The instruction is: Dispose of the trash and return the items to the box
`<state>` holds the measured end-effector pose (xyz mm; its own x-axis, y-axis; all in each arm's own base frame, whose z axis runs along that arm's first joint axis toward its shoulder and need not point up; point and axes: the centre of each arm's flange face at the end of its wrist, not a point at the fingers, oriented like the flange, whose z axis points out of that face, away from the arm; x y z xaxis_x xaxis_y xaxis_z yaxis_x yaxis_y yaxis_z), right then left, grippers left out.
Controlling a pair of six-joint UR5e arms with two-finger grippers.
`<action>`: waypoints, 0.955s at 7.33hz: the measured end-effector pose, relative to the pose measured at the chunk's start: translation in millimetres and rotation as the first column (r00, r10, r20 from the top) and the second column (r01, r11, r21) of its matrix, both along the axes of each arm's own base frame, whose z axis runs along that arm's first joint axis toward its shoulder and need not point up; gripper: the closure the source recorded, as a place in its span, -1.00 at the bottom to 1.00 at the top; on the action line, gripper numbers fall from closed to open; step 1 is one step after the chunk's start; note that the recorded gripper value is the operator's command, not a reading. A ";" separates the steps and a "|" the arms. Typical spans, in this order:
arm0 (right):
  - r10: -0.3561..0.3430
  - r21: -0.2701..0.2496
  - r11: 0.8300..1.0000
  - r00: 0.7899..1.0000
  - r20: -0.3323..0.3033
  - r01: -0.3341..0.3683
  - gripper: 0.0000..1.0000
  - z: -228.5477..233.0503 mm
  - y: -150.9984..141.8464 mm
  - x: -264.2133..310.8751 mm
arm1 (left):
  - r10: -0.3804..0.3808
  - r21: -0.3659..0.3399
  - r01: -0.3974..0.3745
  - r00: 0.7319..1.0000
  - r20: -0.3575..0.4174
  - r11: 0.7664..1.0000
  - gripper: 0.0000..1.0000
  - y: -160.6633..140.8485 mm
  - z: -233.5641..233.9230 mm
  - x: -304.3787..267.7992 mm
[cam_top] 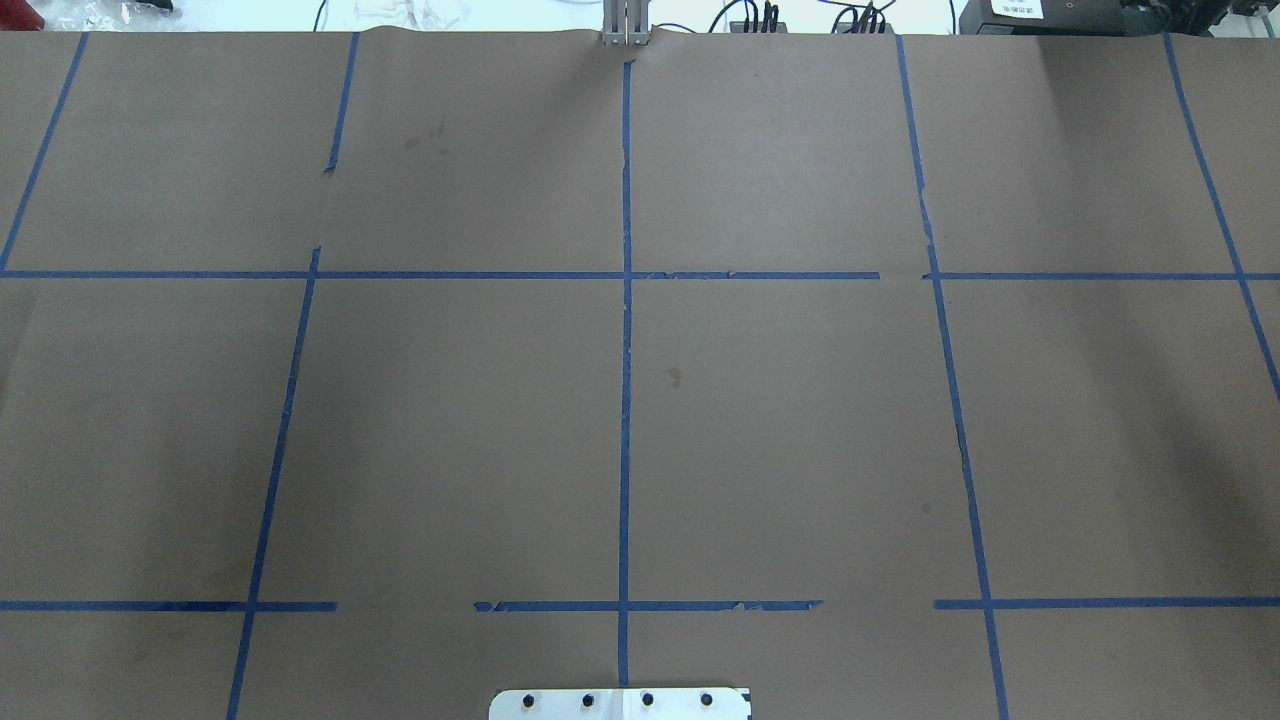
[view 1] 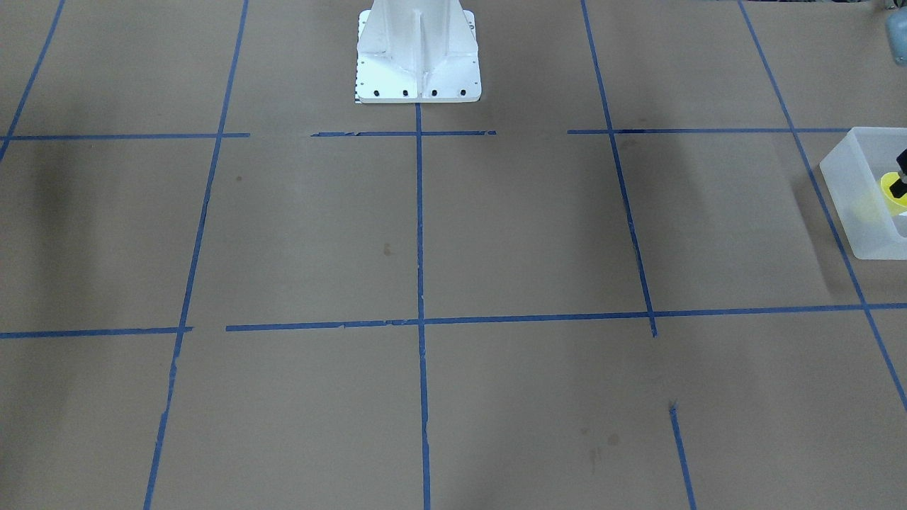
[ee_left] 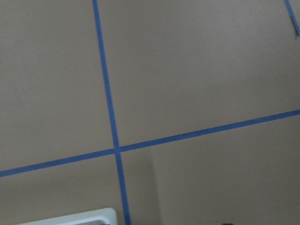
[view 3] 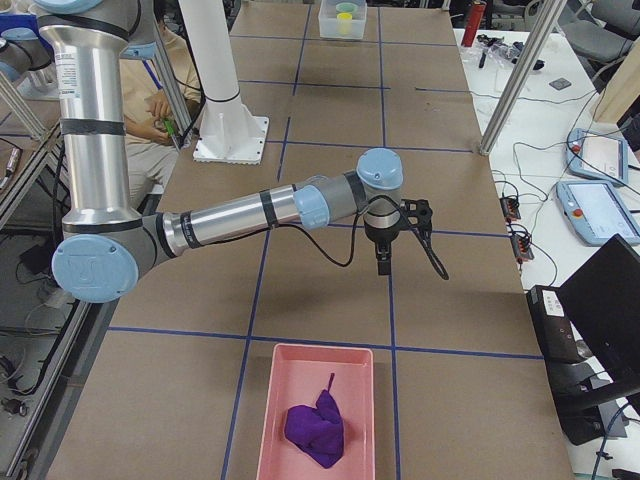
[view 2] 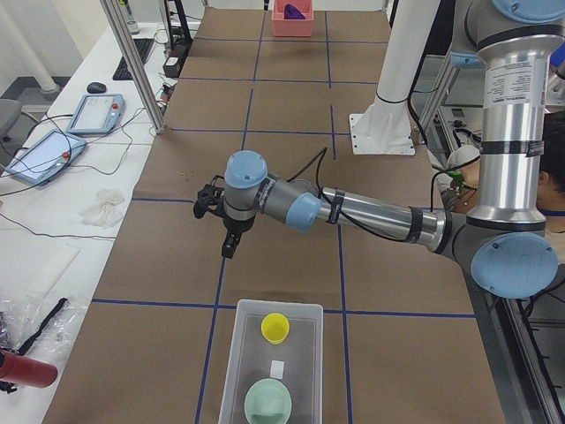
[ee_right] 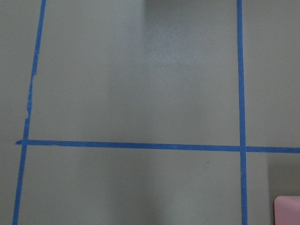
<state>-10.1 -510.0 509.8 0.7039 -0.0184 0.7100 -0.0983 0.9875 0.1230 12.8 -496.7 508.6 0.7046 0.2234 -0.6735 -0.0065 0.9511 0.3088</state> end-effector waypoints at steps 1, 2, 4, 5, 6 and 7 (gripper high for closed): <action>-0.030 -0.013 0.999 0.999 -0.013 0.030 -1.00 5.6 1.7 -2.1 | 0.012 -0.011 -0.012 1.000 0.012 1.000 -0.98 -2.2 -18.1 9.8; -0.093 -0.021 0.996 0.995 -0.031 0.092 -1.00 12.7 2.9 -5.7 | 0.029 -0.033 -0.029 1.000 -0.006 0.999 -0.99 -0.9 -21.9 15.1; -0.195 -0.046 0.980 0.980 -0.050 0.192 -1.00 14.8 -1.0 -8.3 | 0.059 -0.086 -0.066 0.995 -0.076 0.994 -0.99 11.3 -11.4 19.1; -0.210 -0.056 0.977 0.976 -0.052 0.207 -1.00 14.5 -2.1 -8.4 | 0.064 -0.107 -0.073 0.994 -0.085 0.992 -0.99 16.0 -2.9 20.0; -0.215 -0.059 0.976 0.975 -0.053 0.212 -1.00 14.3 -2.7 -8.2 | 0.067 -0.129 -0.076 0.995 -0.073 0.989 -0.99 22.0 12.2 19.4; -0.216 -0.057 0.975 0.975 -0.053 0.212 -1.00 13.0 -3.8 -8.0 | 0.078 -0.129 -0.082 0.996 -0.038 0.988 -0.99 30.6 30.7 15.9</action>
